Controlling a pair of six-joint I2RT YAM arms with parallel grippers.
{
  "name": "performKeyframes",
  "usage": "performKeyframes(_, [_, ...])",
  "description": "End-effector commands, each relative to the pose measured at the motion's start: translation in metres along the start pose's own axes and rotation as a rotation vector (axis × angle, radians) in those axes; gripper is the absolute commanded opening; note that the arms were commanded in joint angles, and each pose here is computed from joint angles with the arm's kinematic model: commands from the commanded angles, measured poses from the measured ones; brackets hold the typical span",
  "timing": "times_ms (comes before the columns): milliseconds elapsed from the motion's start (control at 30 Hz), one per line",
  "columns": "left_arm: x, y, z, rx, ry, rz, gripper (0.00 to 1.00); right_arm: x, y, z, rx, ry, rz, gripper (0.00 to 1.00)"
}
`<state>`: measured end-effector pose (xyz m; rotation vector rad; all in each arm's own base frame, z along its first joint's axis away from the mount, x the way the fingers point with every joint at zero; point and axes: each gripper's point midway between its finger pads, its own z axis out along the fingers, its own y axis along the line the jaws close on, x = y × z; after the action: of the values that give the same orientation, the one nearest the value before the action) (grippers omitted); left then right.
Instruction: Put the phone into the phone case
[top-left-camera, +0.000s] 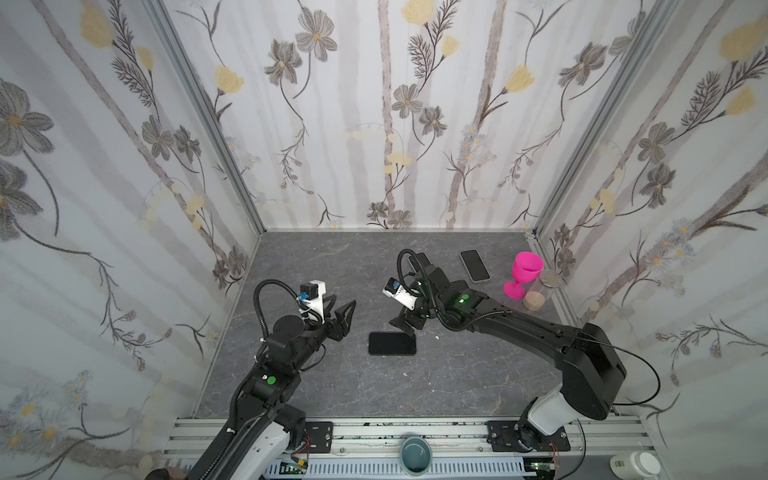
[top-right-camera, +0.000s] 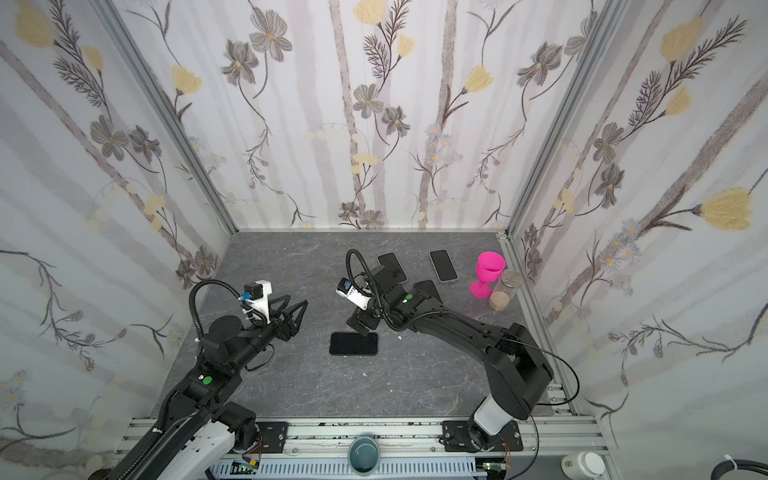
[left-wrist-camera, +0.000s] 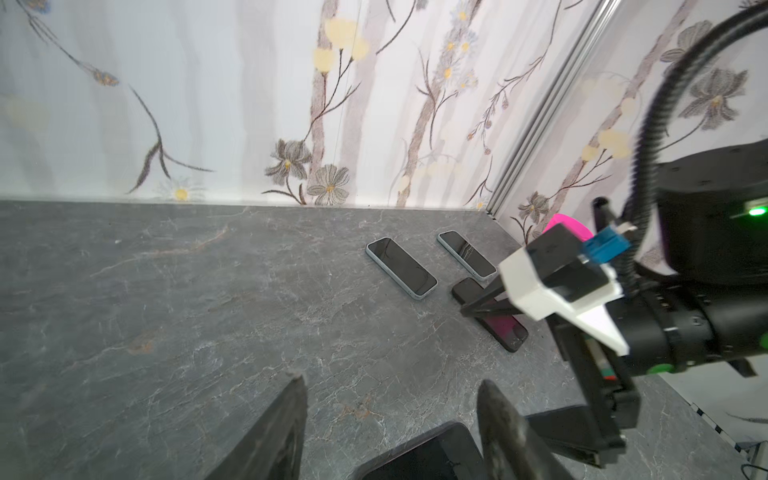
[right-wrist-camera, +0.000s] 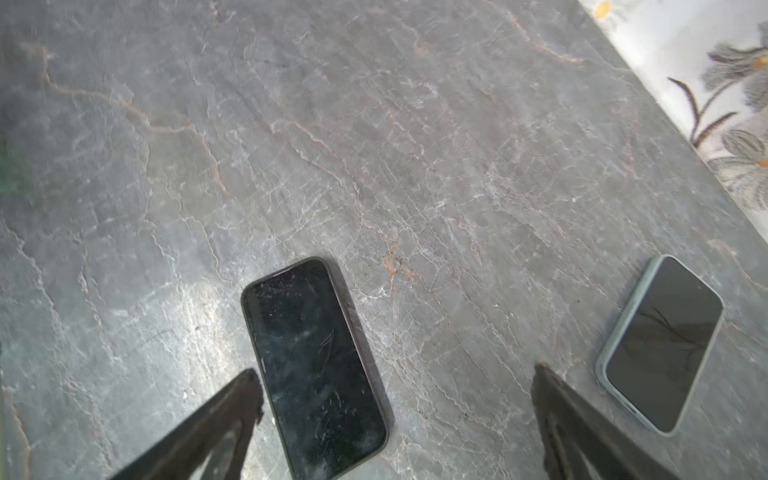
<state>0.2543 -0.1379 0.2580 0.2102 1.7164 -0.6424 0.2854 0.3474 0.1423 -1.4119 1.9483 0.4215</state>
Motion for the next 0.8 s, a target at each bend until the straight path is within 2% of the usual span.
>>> performKeyframes(0, [-0.005,-0.008,-0.004,0.043,-0.031,0.062,0.65,0.02,0.024,0.018,-0.07,0.062,-0.131,1.0])
performKeyframes(233, [0.003,-0.011,-0.005,0.066,-0.004,0.092,0.67,0.056,0.054,0.042,-0.177,0.169,-0.184,1.0])
performKeyframes(367, [0.01,-0.01,-0.004,0.069,0.013,0.101,0.67,0.074,0.056,0.052,-0.171,0.227,-0.186,1.0])
performKeyframes(567, [0.023,-0.02,-0.001,0.137,0.061,0.095,0.66,0.104,0.052,0.07,-0.145,0.385,-0.199,1.0])
performKeyframes(767, [0.027,-0.008,0.0,0.074,0.073,0.099,0.64,0.118,0.057,0.076,-0.19,0.473,-0.186,0.95])
